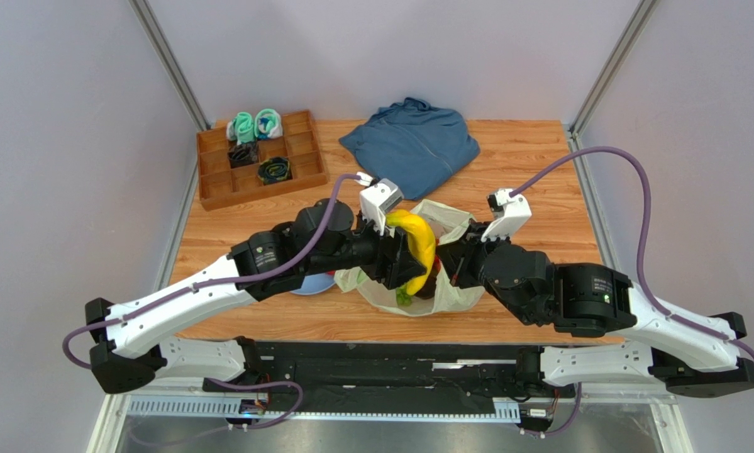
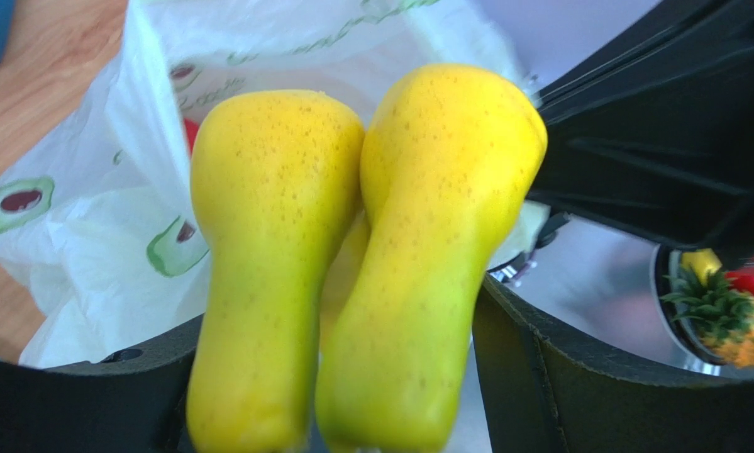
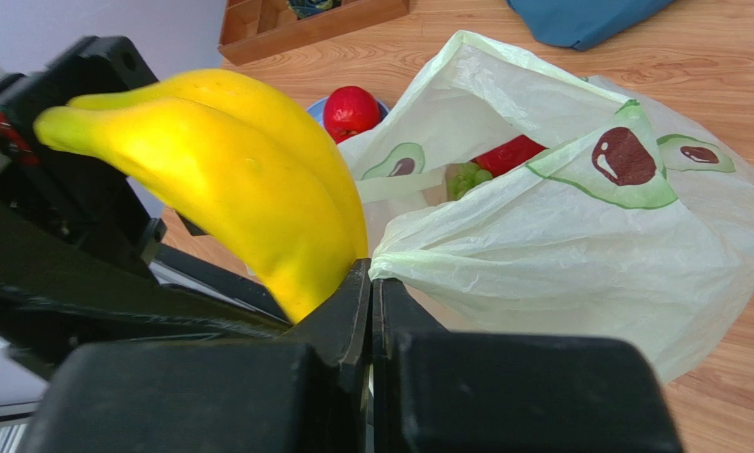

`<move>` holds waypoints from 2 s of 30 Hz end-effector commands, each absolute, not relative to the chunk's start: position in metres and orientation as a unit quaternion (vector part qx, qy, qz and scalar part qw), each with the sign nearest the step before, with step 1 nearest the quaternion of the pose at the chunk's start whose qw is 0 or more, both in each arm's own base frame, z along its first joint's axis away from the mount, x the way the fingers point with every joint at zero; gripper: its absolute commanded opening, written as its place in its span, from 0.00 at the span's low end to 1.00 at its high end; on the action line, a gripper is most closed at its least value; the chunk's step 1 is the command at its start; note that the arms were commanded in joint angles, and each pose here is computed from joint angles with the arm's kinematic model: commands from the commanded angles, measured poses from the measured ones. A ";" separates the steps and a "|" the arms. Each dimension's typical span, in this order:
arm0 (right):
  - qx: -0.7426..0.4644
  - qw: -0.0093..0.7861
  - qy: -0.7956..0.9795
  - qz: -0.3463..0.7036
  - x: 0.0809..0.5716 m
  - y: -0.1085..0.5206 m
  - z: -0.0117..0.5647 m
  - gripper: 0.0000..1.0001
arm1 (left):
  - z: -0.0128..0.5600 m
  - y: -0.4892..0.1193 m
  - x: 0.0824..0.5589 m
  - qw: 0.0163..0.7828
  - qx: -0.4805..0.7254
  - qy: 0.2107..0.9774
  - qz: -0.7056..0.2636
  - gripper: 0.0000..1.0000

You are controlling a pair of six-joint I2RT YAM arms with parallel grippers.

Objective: Place the fruits into the plastic bag

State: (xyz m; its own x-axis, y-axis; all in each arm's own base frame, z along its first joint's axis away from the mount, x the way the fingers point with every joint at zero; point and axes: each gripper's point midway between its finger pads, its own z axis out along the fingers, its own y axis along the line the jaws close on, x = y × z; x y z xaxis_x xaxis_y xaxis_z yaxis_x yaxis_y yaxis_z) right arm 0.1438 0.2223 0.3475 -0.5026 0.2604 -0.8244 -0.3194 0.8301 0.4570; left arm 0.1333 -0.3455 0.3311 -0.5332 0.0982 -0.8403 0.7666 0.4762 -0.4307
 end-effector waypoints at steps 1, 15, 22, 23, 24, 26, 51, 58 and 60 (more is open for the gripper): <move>0.012 0.502 0.804 0.319 0.145 0.218 0.368 0.00 | 0.320 -0.342 0.145 0.417 0.264 0.769 -0.407 0.54; 0.018 0.501 0.805 0.315 0.145 0.213 0.362 0.00 | 0.215 -0.343 0.168 0.348 0.250 0.861 -0.273 0.58; 0.023 0.502 0.804 0.317 0.145 0.210 0.362 0.00 | 0.203 -0.345 0.167 0.327 0.252 0.872 -0.263 0.71; 0.023 0.503 0.805 0.315 0.145 0.210 0.362 0.00 | 0.204 -0.345 0.167 0.328 0.252 0.871 -0.264 0.73; 0.023 0.503 0.805 0.315 0.145 0.210 0.362 0.00 | 0.206 -0.345 0.166 0.329 0.254 0.870 -0.266 0.75; 0.021 0.503 0.805 0.314 0.145 0.210 0.361 0.00 | 0.209 -0.345 0.167 0.333 0.257 0.866 -0.270 0.77; 0.022 0.507 0.804 0.311 0.146 0.209 0.362 0.00 | 0.288 -0.354 0.144 0.396 0.342 0.764 -0.377 0.89; 0.021 0.508 0.804 0.308 0.147 0.209 0.361 0.00 | 0.369 -0.341 0.124 0.477 0.357 0.658 -0.461 0.88; 0.021 0.508 0.804 0.308 0.147 0.209 0.361 0.00 | 0.391 -0.323 0.134 0.504 0.328 0.649 -0.467 0.88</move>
State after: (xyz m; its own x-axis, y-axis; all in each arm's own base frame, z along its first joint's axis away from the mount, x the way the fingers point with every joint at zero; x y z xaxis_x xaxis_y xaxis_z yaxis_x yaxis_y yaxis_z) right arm 0.1430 0.2134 0.3541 -0.5052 0.3099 -0.8054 -0.2994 0.8124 0.5004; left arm 0.1294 -0.3421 0.3209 -0.4031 0.1456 -0.9035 0.8576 0.4046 -0.3175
